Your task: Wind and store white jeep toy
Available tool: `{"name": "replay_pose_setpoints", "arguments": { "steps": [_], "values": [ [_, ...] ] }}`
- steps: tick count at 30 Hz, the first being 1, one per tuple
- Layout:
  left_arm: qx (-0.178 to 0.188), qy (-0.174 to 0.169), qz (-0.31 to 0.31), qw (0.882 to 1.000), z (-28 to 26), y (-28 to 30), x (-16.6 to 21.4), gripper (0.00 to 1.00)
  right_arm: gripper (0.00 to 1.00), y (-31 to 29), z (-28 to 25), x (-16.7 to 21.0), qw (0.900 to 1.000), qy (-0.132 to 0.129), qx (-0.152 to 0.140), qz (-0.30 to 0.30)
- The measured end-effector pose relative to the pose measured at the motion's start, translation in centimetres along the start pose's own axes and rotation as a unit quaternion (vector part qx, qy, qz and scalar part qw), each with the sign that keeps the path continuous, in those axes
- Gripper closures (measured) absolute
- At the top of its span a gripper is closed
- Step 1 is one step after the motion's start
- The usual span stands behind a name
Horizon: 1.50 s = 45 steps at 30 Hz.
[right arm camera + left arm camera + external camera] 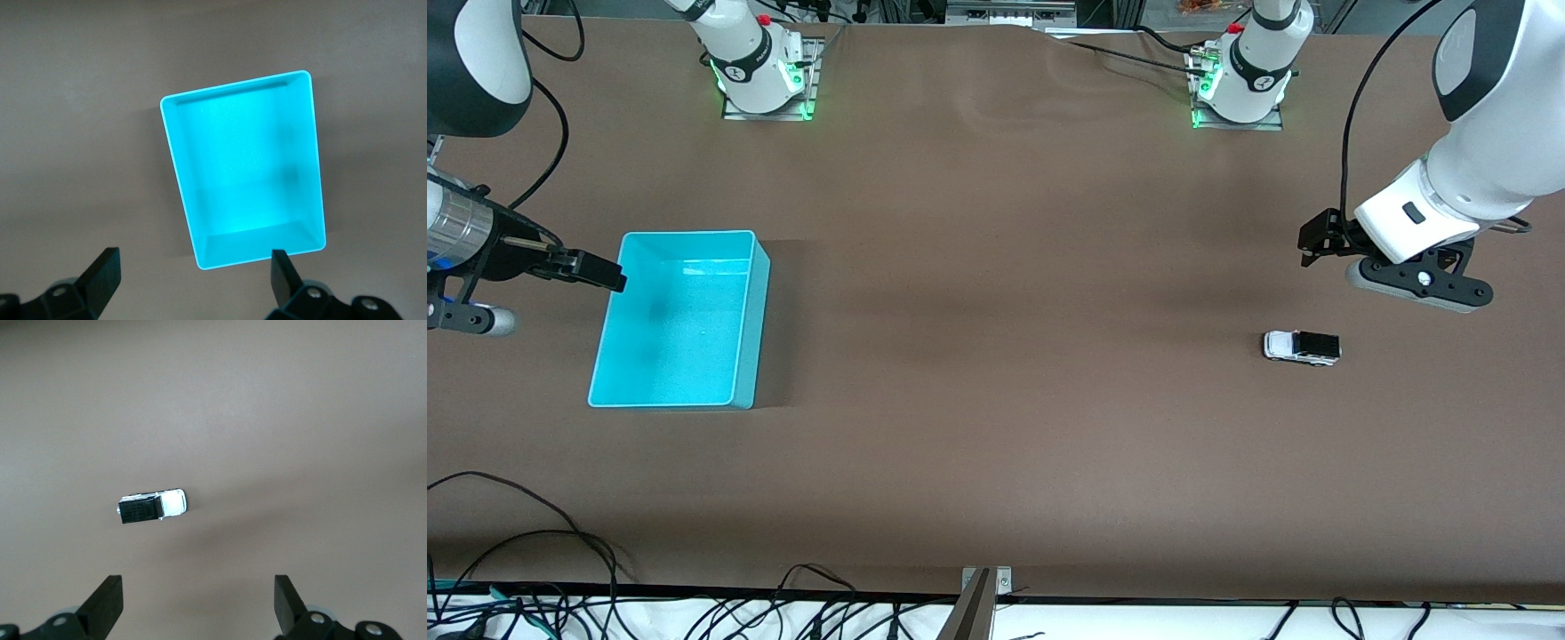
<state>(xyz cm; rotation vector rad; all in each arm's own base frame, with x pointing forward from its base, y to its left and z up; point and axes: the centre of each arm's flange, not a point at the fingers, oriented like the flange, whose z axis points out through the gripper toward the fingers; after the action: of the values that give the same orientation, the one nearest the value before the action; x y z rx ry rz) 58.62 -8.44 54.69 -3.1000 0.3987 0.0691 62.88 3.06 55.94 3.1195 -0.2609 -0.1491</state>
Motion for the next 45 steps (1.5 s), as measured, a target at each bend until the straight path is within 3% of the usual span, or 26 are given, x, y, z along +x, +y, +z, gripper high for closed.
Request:
{"name": "replay_pose_setpoints", "arguments": {
  "steps": [35, 45],
  "values": [
    [-0.001, -0.006, -0.009, 1.0, 0.4, -1.2, -0.1, 0.0, 0.0, -0.1, -0.1, 0.1, 1.0, 0.003, 0.001, 0.0],
    [-0.01, -0.057, -0.006, 0.998, 4.9, -1.1, 1.1, 0.0, 0.0, -0.1, -0.1, 0.1, 1.0, 0.003, 0.001, 0.0]
  ]
}}
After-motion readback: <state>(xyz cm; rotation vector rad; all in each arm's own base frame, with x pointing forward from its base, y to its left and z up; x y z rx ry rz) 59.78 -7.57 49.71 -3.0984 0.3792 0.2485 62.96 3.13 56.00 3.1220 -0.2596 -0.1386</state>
